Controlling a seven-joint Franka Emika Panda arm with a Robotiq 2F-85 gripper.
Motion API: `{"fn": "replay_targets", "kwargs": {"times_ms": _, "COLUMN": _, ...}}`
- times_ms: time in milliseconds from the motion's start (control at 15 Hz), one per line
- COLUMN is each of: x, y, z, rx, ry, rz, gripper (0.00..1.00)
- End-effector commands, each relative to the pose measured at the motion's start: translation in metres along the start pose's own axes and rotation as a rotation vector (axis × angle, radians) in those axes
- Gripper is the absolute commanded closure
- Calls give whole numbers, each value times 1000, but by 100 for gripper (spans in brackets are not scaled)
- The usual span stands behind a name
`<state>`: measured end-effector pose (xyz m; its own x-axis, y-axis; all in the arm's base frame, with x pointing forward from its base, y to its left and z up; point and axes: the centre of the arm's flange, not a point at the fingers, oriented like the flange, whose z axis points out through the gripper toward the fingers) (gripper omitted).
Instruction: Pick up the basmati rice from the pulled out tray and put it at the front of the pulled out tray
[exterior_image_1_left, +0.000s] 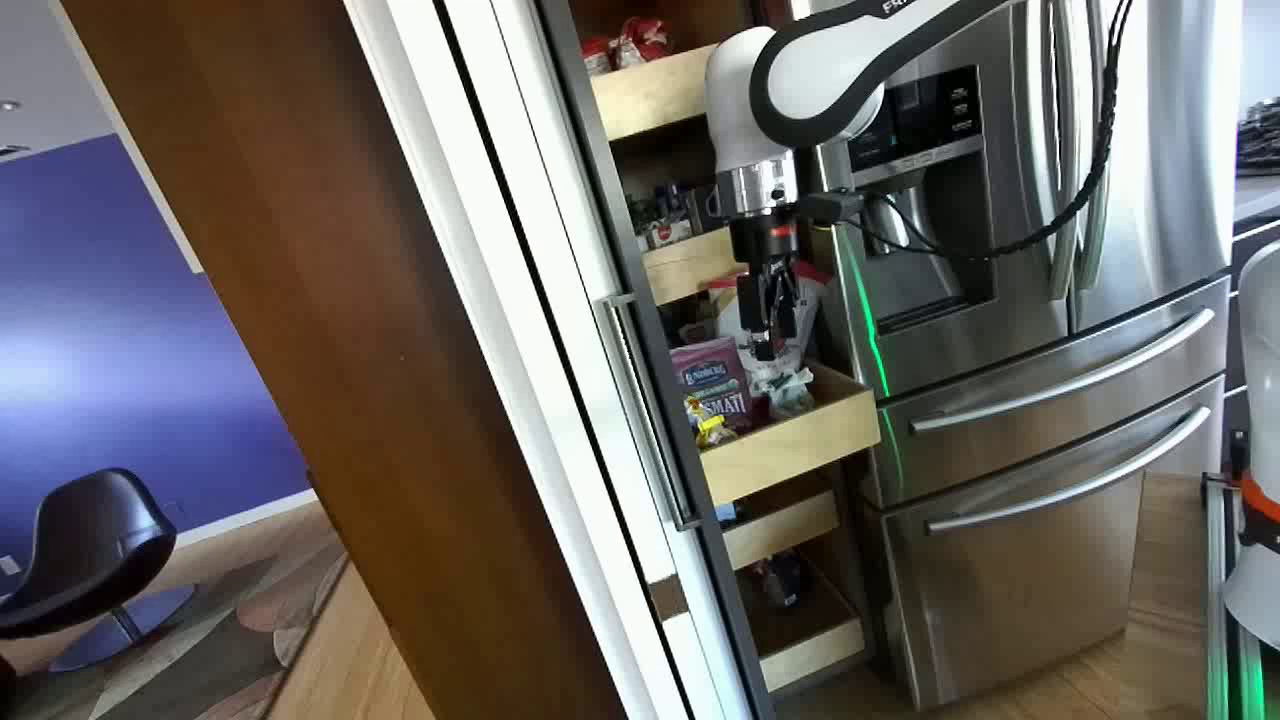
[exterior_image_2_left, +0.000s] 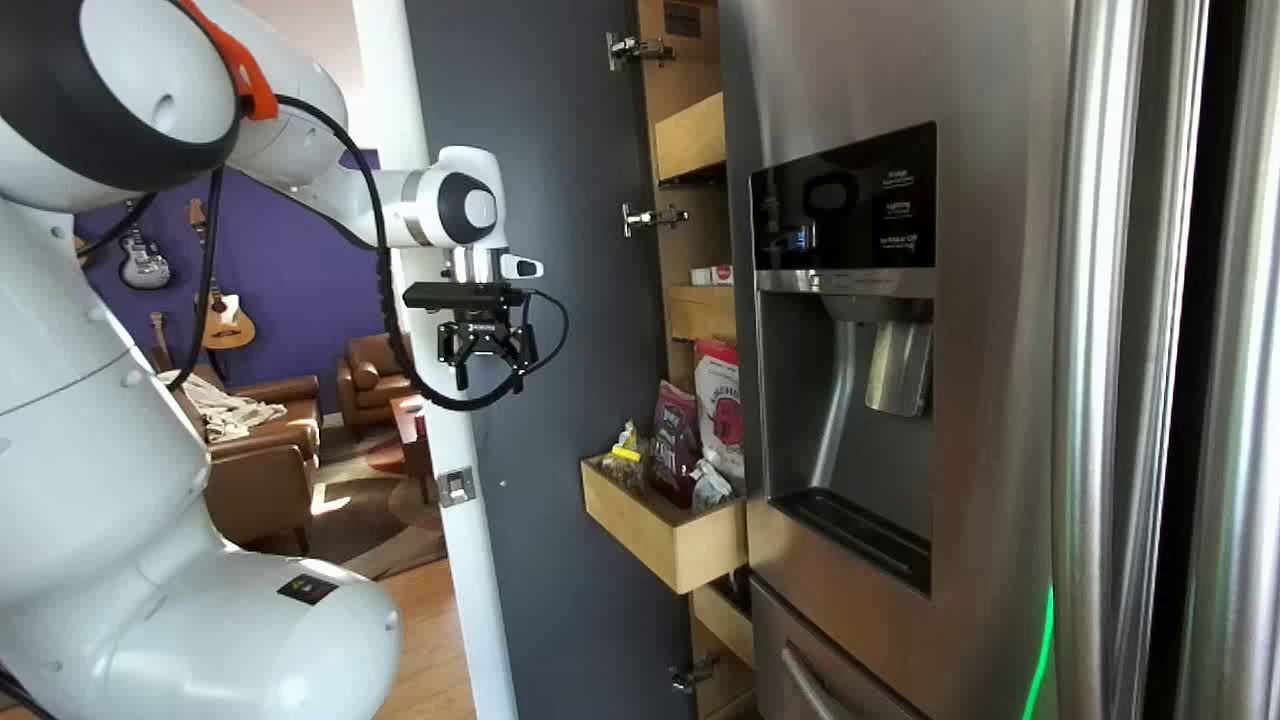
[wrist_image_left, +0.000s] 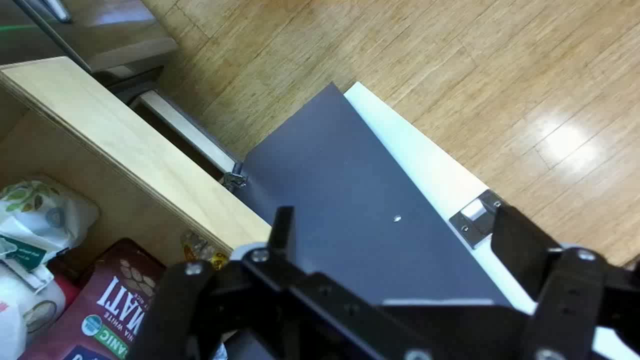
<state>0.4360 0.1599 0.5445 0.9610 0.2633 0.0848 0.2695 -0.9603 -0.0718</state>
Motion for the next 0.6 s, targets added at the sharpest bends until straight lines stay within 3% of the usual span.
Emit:
{"fn": "replay_targets", "kwargs": {"times_ms": 0, "x": 0, "y": 0, "z": 0, "rx": 0, "ry": 0, "rz": 0, "gripper": 0}}
{"fn": "replay_targets", "kwargs": {"times_ms": 333, "x": 0, "y": 0, "z": 0, "rx": 0, "ry": 0, "rz": 0, "gripper": 0}}
{"fn": "replay_targets", "kwargs": {"times_ms": 533, "x": 28, "y": 14, "z": -10, "rx": -61, "ry": 43, "rz": -37, "gripper": 0}}
